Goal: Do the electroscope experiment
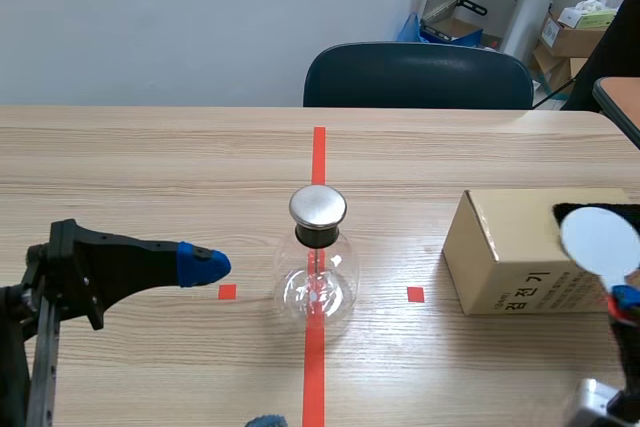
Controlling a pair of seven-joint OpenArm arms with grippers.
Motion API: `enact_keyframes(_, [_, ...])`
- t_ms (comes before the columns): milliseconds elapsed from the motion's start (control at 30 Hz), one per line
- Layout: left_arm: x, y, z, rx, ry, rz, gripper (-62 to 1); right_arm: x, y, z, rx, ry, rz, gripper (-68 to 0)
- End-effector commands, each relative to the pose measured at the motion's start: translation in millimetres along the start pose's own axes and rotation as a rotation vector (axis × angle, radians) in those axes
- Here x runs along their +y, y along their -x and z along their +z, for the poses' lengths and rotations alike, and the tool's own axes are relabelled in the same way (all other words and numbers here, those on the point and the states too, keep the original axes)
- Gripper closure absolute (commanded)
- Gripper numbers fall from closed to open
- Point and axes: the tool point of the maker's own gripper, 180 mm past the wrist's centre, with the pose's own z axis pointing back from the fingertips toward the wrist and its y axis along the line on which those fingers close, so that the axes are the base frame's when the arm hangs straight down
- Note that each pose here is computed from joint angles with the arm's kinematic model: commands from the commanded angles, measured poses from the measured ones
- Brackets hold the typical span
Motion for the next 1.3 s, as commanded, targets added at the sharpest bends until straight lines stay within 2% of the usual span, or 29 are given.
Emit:
enact_keyframes(0, [-2, -13, -4, -0.046, 0.005, 0.000, -62.3, -12, 20.7, -1, 0.107, 0.052, 0.032, -1.0])
enact_keyframes(67, [-1, -13, -4, -0.046, -0.004, -0.007, -62.3, -12, 50.3, 6, 0.289, 0.055, 0.020, -1.0])
enact_keyframes(100, [-1, -13, -4, -0.046, -0.005, -0.007, -62.3, -12, 58.2, 8, 0.333, 0.052, 0.025, -1.0])
enact_keyframes(133, [0, -13, -4, -0.046, -0.008, -0.009, -62.3, -12, 60.2, 9, 0.339, 0.050, 0.030, -1.0])
enact_keyframes(167, [0, -13, -4, -0.046, -0.011, -0.011, -62.3, -12, 56.4, 8, 0.313, 0.047, 0.034, -1.0])
enact_keyframes(300, [1, -13, -4, -0.047, -0.016, -0.014, -62.3, -10, 11.4, -1, 0.056, 0.044, 0.040, -1.0])
enact_keyframes(333, [1, -13, -4, -0.047, -0.017, -0.015, -62.3, -10, 5.5, -1, 0.022, 0.043, 0.041, -1.0])
enact_keyframes(367, [2, -13, -4, -0.047, -0.017, -0.015, -62.3, -11, 5.5, -1, 0.022, 0.045, 0.038, -1.0])
enact_keyframes(400, [2, -13, -4, -0.047, -0.018, -0.015, -62.3, -12, 13.8, -1, 0.072, 0.051, 0.030, -1.0])
enact_keyframes(467, [2, -13, -4, -0.047, -0.018, -0.015, -62.3, -12, 44.2, 5, 0.257, 0.056, 0.016, -1.0])
enact_keyframes(500, [2, -13, -4, -0.047, -0.018, -0.015, -62.3, -11, 56.1, 8, 0.329, 0.055, 0.015, -1.0])
enact_keyframes(533, [2, -13, -4, -0.047, -0.018, -0.015, -62.3, -12, 60.8, 10, 0.353, 0.054, 0.016, -1.0])
enact_keyframes(567, [2, -13, -4, -0.047, -0.017, -0.015, -62.3, -12, 58.7, 9, 0.333, 0.053, 0.022, -1.0])
enact_keyframes(600, [2, -13, -4, -0.047, -0.017, -0.015, -62.3, -12, 49.3, 6, 0.270, 0.050, 0.031, -1.0])
enact_keyframes(700, [2, -13, -4, -0.047, -0.017, -0.015, -62.3, -11, 6.0, -2, 0.024, 0.049, 0.038, -1.0])
enact_keyframes(733, [2, -13, -4, -0.047, -0.017, -0.015, -62.3, -11, -4.0, -2, -0.031, 0.048, 0.038, -1.0])
enact_keyframes(767, [2, -13, -4, -0.047, -0.017, -0.015, -62.3, -12, -6.6, -2, -0.045, 0.052, 0.034, -1.0])
enact_keyframes(800, [2, -13, -4, -0.047, -0.018, -0.015, -62.3, -13, -2.7, -2, -0.023, 0.059, 0.028, -1.0])
enact_keyframes(833, [2, -13, -4, -0.047, -0.018, -0.015, -62.3, -14, 9.3, -1, 0.048, 0.065, 0.018, -1.0])
enact_keyframes(900, [2, -13, -4, -0.047, -0.018, -0.015, -62.3, -14, 44.9, 4, 0.257, 0.067, 0.005, -1.0])
enact_keyframes(933, [2, -13, -4, -0.047, -0.018, -0.015, -62.3, -14, 57.5, 8, 0.330, 0.066, 0.005, -1.0])
enact_keyframes(967, [2, -13, -4, -0.047, -0.018, -0.015, -62.3, -13, 61.7, 10, 0.352, 0.064, 0.006, -1.0])
enact_keyframes(1000, [2, -13, -4, -0.047, -0.018, -0.015, -62.3, -14, 59.3, 9, 0.334, 0.063, 0.010, -1.0])
enact_keyframes(1033, [2, -13, -4, -0.047, -0.018, -0.015, -62.3, -14, 50.1, 6, 0.278, 0.062, 0.014, -1.0])
enact_keyframes(1133, [2, -13, -4, -0.047, -0.018, -0.015, -62.3, -13, 6.3, -1, 0.031, 0.059, 0.023, -1.0])
enact_keyframes(1167, [2, -13, -4, -0.047, -0.018, -0.015, -62.3, -13, -2.4, -1, -0.017, 0.060, 0.022, -1.0])
enact_keyframes(1200, [2, -13, -4, -0.047, -0.018, -0.015, -62.3, -14, -4.8, -1, -0.030, 0.064, 0.019, -1.0])
enact_keyframes(1233, [2, -13, -4, -0.047, -0.018, -0.015, -62.3, -14, -1.2, -1, -0.008, 0.068, 0.014, -1.0])
enact_keyframes(1267, [2, -13, -4, -0.047, -0.018, -0.015, -62.3, -14, 9.7, 0, 0.058, 0.070, 0.006, -1.0])
